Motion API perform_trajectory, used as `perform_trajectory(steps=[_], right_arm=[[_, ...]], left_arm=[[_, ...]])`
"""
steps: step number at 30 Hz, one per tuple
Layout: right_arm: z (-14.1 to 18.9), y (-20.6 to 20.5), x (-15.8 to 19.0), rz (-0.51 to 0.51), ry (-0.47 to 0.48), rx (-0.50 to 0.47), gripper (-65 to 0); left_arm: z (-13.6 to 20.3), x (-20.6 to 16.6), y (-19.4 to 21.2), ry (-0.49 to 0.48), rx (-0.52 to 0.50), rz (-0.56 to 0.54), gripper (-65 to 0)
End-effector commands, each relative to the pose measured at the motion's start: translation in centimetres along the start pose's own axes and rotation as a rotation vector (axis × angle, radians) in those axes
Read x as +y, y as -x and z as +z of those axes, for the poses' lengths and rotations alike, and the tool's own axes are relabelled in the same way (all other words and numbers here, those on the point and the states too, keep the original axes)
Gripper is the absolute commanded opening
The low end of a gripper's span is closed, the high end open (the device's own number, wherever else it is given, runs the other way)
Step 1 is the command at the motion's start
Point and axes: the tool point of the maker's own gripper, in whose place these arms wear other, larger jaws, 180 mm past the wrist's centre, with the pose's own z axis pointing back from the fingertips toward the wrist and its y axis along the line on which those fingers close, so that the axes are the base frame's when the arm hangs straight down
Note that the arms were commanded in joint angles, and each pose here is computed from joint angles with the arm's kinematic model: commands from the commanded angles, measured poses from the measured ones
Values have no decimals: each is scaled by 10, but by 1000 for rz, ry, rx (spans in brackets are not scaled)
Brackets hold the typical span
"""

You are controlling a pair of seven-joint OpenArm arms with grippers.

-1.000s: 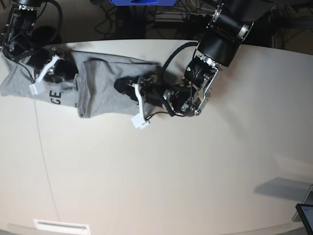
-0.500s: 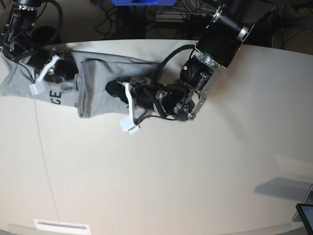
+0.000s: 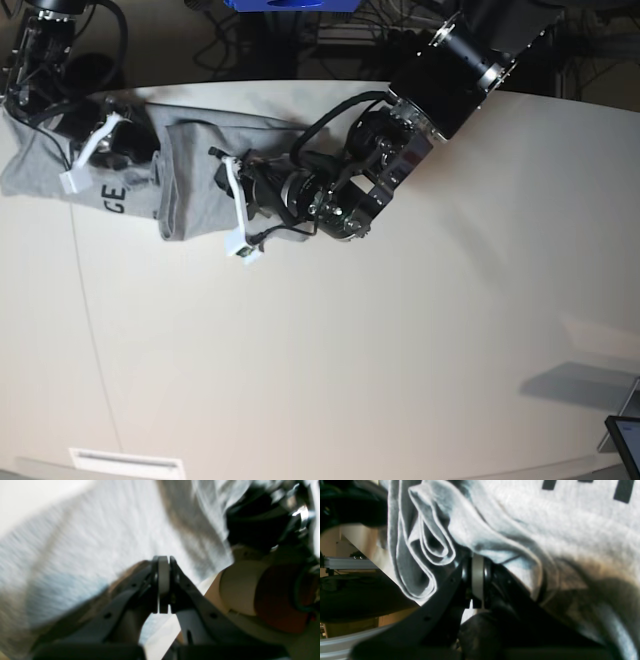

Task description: Fold the T-shirt properly

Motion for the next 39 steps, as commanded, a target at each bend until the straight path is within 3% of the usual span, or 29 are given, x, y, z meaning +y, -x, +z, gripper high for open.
perform_trajectory(steps=[1,10,14,21,23,26,28,32,39], right_arm=[[5,5,-7,14,34,41,-649],[5,5,-7,14,34,42,-649],[5,5,-7,14,34,42,-649],[9,-7,-2,51,34,15,-646],[11,-16,10,71,0,-5,-609],[23,-39,28,90,-69,-87,-479],[34,-54,31,106,-72,-143,-428],[64,-79,23,156,1,-228,-419],[96,-94,5,177,89,-277,-419]], left_arm=[[5,0,-15,-6,-40,-13,-650],[-9,41,11,-126,45,95,-650],[-11,50,18,-168,64,90,-650],[-23,72,60,-236,206,73,-650],[-20,83,64,-271,213,72,-650],[-13,100,71,-325,228,65,-650],[-11,105,73,-337,231,65,-650],[-3,123,87,-373,259,88,-650],[6,149,106,-426,303,131,-650]])
